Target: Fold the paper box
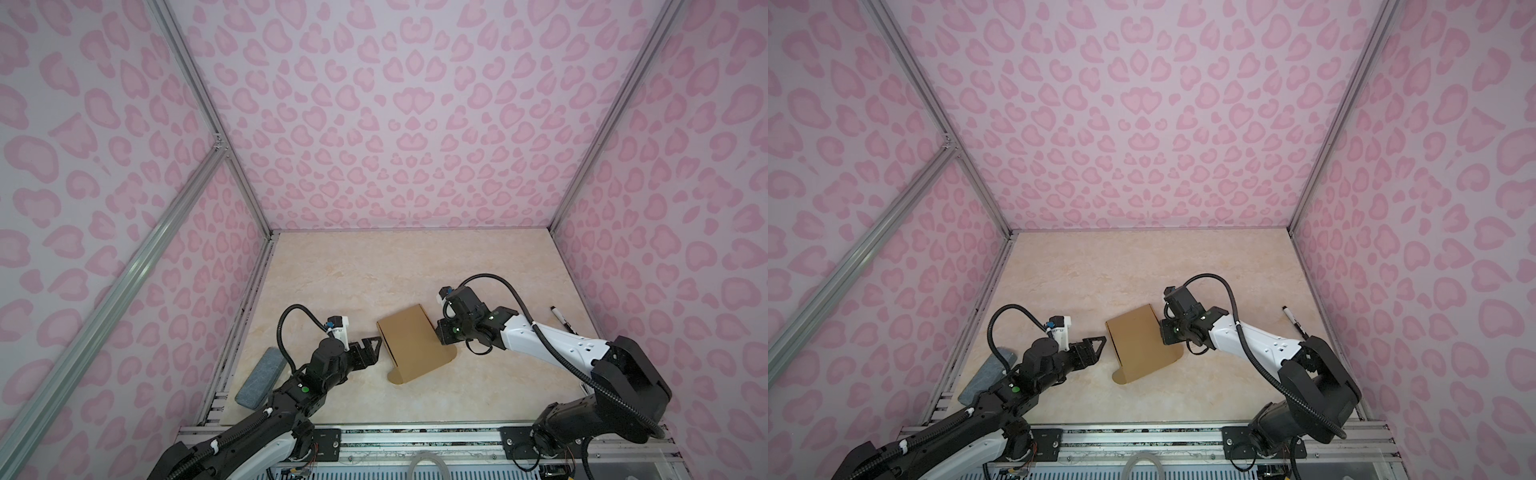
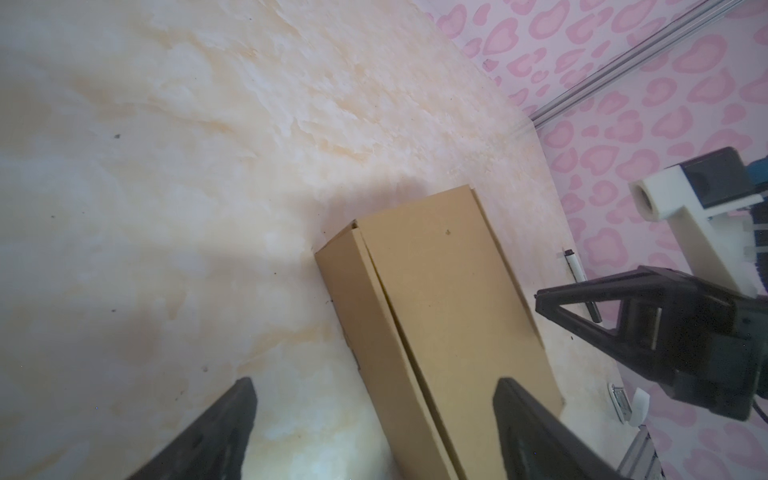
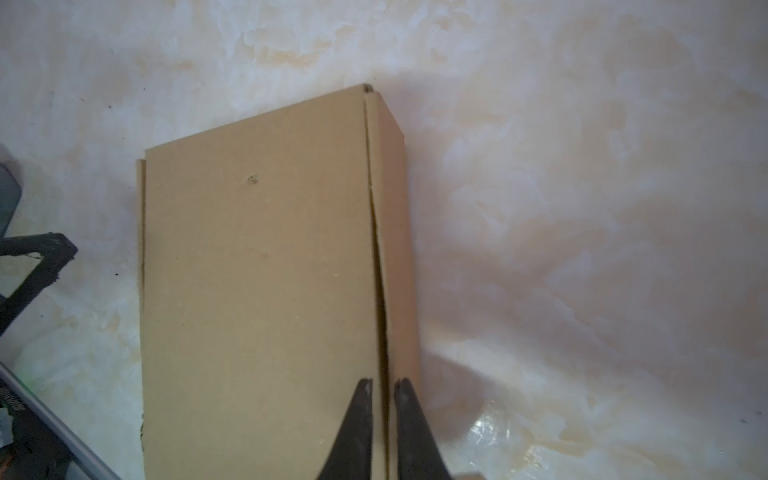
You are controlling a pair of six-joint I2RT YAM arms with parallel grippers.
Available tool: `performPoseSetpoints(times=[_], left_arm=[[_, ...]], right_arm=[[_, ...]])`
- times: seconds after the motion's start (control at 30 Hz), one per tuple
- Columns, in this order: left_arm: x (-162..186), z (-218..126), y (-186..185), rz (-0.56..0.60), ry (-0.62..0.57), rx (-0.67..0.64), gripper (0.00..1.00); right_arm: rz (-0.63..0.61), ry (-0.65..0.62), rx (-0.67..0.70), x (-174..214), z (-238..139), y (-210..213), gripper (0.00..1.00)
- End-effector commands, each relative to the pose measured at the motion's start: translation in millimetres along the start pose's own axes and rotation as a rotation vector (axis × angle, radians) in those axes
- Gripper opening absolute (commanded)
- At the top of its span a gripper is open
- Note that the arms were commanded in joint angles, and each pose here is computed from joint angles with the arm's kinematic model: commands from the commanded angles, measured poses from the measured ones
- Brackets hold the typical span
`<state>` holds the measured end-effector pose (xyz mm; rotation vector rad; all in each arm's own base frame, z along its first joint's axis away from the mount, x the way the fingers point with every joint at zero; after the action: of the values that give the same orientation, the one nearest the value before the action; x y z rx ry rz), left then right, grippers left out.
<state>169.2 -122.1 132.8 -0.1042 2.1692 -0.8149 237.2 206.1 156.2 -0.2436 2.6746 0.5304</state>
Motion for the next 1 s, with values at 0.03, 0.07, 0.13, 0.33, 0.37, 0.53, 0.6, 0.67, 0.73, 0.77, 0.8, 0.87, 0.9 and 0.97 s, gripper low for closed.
performPoseSetpoints(times=[0.03, 0.07, 0.13, 0.33, 0.37, 0.53, 0.6, 0.67, 0.73, 0.77, 0.8, 0.87, 0.9, 0.97], left_arm=[[-6.9, -0.4, -6.4, 0.012, -0.03, 0.032, 0.92], [-6.8, -0.6, -6.4, 0.012, -0.029, 0.032, 0.92], [-6.9, -1.3, -6.5, 0.014, -0.031, 0.034, 0.92], [-5.6, -2.3, -5.1, 0.015, -0.034, 0.034, 0.91], [-5.3, -2.2, -5.0, 0.014, -0.032, 0.034, 0.91], [-5.0, -1.9, -4.6, 0.015, -0.031, 0.032, 0.91], [-4.7, -1.5, -4.5, 0.015, -0.028, 0.03, 0.91], [-5.1, -0.7, -4.8, 0.017, -0.026, 0.029, 0.91], [-5.5, 0.0, -5.2, 0.017, -0.025, 0.028, 0.91], [-5.5, 0.4, -5.2, 0.017, -0.023, 0.027, 0.91], [-5.4, 0.8, -5.0, 0.017, -0.022, 0.026, 0.92], [-4.5, 1.5, -4.7, 0.015, -0.017, 0.025, 0.91], [-4.4, 1.8, -4.6, 0.015, -0.015, 0.024, 0.91], [-4.0, 2.1, -4.6, 0.014, -0.012, 0.025, 0.91]], right_arm=[[-0.04, 0.032, 0.101, 4.3, 1.1, -6.9, 0.18], [-0.045, 0.031, 0.109, 3.6, 0.8, -7.2, 0.18], [-0.055, 0.026, 0.124, 2.1, 0.5, -7.4, 0.18], [-0.074, 0.048, 0.128, 0.2, 7.6, -7.5, 0.17], [-0.073, 0.048, 0.123, -0.3, 8.3, -6.9, 0.17], [-0.077, 0.023, 0.103, -2.2, 3.9, -2.4, 0.18], [-0.082, 0.017, 0.102, -3.5, 2.4, -0.7, 0.19], [-0.086, 0.014, 0.098, -4.3, 2.2, 0.5, 0.19], [-0.09, 0.018, 0.094, -3.2, 4.1, 1.1, 0.19], [-0.091, 0.023, 0.091, -3.2, 5.6, 1.5, 0.19], [-0.092, 0.028, 0.094, -2.7, 7.5, 0.9, 0.19], [-0.095, 0.036, 0.102, -2.0, 11.1, -0.1, 0.19], [-0.096, 0.039, 0.108, -1.6, 12.8, -1.2, 0.19], [-0.101, 0.042, 0.129, -1.3, 15.8, -3.4, 0.18]])
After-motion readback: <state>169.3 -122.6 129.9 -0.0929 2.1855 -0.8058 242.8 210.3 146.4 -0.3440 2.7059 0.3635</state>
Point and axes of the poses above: each gripper's point midway between its finger pads, its own z axis out along the fingers, its own y axis along the line the jaws close on, x = y × z, the point moved 9 cm from there along -z, back along the fingers, and after that the axes turned 5 degrees about z, right-handed, at the moved point
